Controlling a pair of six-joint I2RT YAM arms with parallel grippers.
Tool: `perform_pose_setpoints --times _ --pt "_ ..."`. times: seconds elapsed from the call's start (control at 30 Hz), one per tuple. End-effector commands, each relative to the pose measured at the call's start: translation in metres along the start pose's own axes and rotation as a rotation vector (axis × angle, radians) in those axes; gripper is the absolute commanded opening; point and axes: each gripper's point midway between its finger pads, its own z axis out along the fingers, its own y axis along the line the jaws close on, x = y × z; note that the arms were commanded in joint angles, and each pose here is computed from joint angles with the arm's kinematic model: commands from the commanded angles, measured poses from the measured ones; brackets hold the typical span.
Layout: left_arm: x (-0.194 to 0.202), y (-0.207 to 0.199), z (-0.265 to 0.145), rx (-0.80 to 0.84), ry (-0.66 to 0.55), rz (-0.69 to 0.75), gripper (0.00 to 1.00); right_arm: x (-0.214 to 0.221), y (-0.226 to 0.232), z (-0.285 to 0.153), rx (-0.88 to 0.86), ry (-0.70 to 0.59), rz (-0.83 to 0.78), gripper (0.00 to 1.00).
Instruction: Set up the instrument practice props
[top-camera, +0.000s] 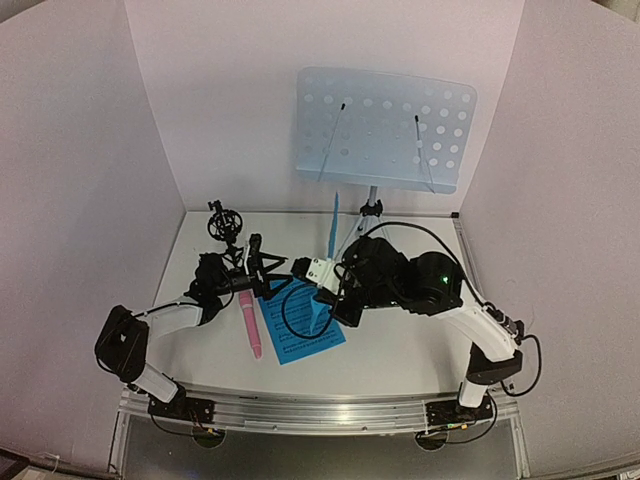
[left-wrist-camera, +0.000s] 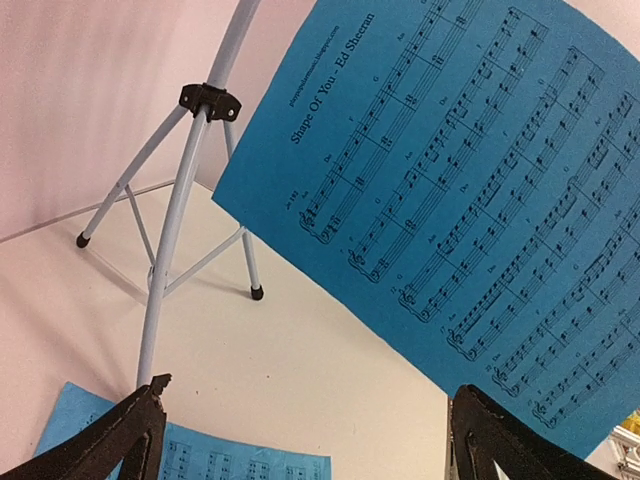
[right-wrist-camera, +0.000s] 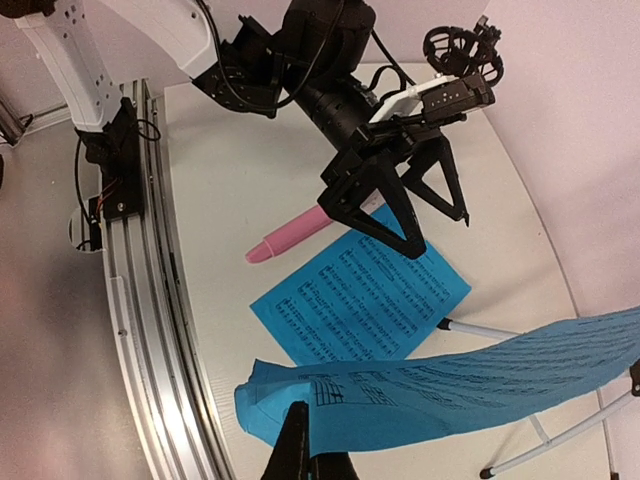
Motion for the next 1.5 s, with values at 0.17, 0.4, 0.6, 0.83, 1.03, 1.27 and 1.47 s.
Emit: perform_pose_setpoints --times 0.17,0.4,0.6,0.83,1.03,1.27,1.47 --pt "0.016 -0.010 -0.016 0.022 0.050 0.306 0.99 0.084 0.031 0.037 -0.111 0.437 0.049 0.00" --pt "0.037 -0.004 -0.024 0.015 0.127 0.370 0.99 0.093 0.057 0.039 -0.169 0.483 0.012 0.00" --pt "0.042 0.003 -0.029 -0.010 0.154 0.389 0.99 0.101 0.059 0.035 -0.154 0.508 -0.027 0.00" --pt "0.046 0.018 -0.048 -0.070 0.200 0.396 1.00 0.118 0.046 0.025 -0.100 0.545 -0.128 0.00" --pt "0.039 0.030 -0.069 -0.101 0.228 0.454 1.00 0.121 0.037 0.024 -0.074 0.541 -0.228 0.00" --pt "0.020 0.055 -0.092 -0.206 0.226 0.488 1.00 0.123 0.031 0.021 -0.054 0.539 -0.302 0.00" --pt "0.000 0.055 -0.095 -0.206 0.197 0.565 1.00 0.121 0.031 0.026 -0.055 0.523 -0.323 0.00"
